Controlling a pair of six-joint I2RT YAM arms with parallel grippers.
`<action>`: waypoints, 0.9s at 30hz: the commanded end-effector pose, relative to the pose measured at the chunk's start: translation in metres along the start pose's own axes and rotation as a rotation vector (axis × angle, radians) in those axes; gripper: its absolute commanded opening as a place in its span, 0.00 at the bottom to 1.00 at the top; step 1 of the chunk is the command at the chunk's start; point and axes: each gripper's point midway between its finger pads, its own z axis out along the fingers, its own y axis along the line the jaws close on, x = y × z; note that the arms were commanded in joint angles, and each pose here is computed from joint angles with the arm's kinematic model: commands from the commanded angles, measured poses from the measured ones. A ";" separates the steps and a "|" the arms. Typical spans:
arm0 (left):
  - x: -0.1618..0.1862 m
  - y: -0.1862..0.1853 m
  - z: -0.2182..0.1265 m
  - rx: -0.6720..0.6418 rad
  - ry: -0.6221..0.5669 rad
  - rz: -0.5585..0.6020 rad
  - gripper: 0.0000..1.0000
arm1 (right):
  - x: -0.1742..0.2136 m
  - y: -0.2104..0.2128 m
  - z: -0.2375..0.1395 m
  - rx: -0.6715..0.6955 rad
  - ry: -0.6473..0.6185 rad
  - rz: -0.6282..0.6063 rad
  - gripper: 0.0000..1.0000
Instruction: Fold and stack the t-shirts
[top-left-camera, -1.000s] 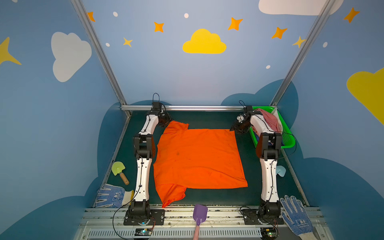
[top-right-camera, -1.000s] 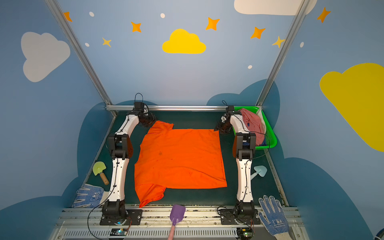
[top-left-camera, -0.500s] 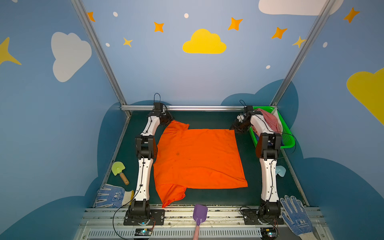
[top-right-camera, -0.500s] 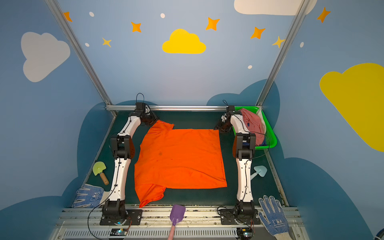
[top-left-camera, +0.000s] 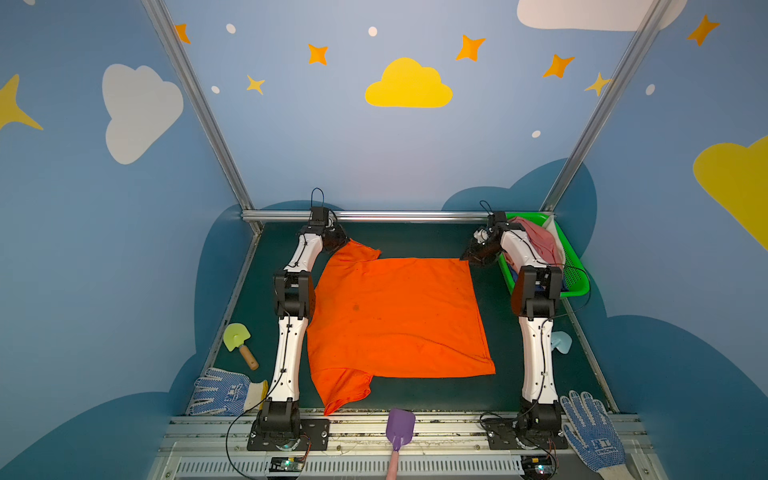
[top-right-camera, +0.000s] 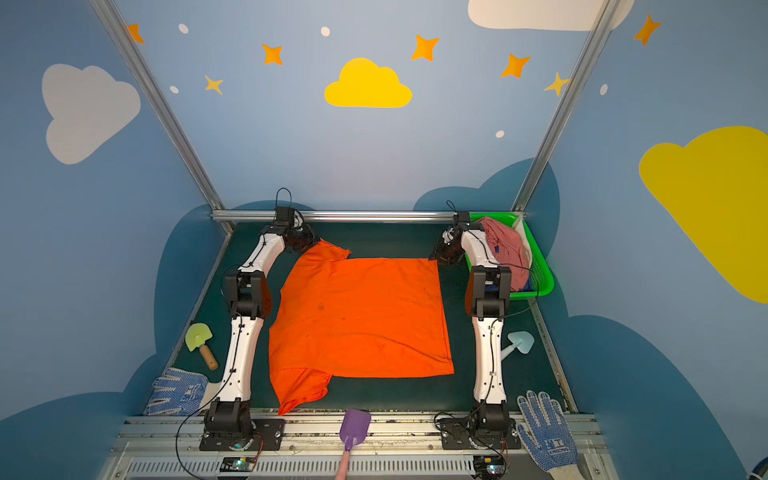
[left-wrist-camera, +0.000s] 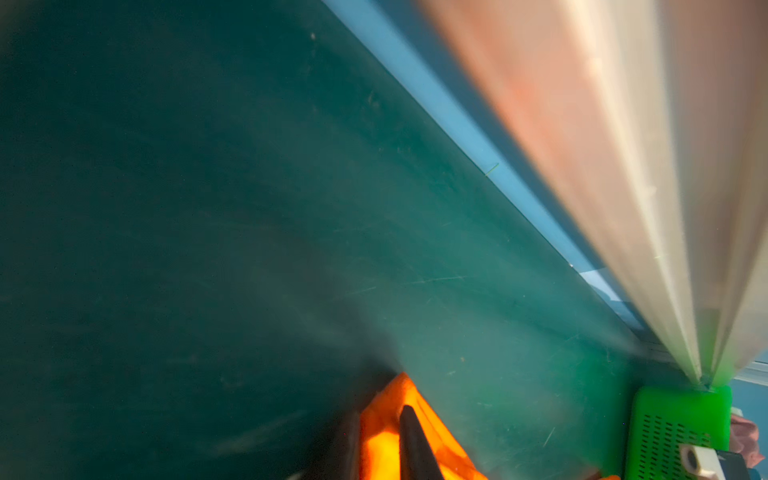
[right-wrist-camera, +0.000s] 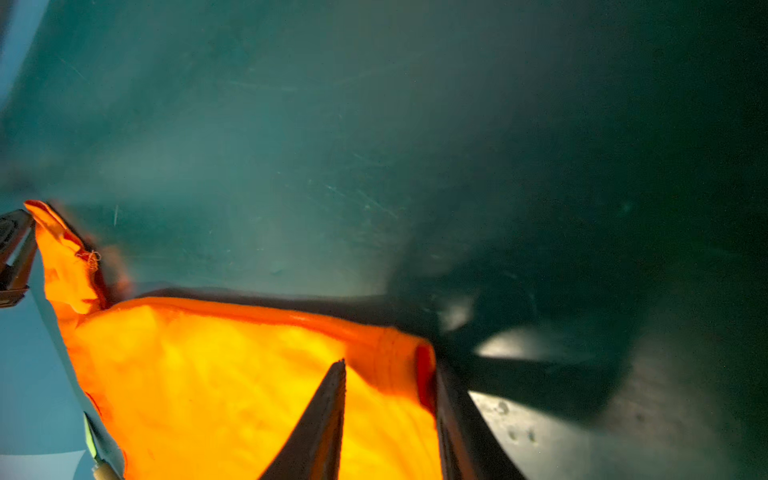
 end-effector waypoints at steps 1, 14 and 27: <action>0.009 0.012 0.013 -0.021 0.018 -0.001 0.14 | 0.005 -0.007 0.016 -0.001 0.031 0.017 0.30; -0.009 -0.020 -0.004 0.063 -0.031 0.046 0.05 | -0.003 -0.003 0.008 -0.011 0.003 0.007 0.00; -0.053 -0.052 -0.022 0.196 -0.171 0.062 0.05 | -0.036 0.013 -0.004 -0.087 -0.109 -0.004 0.00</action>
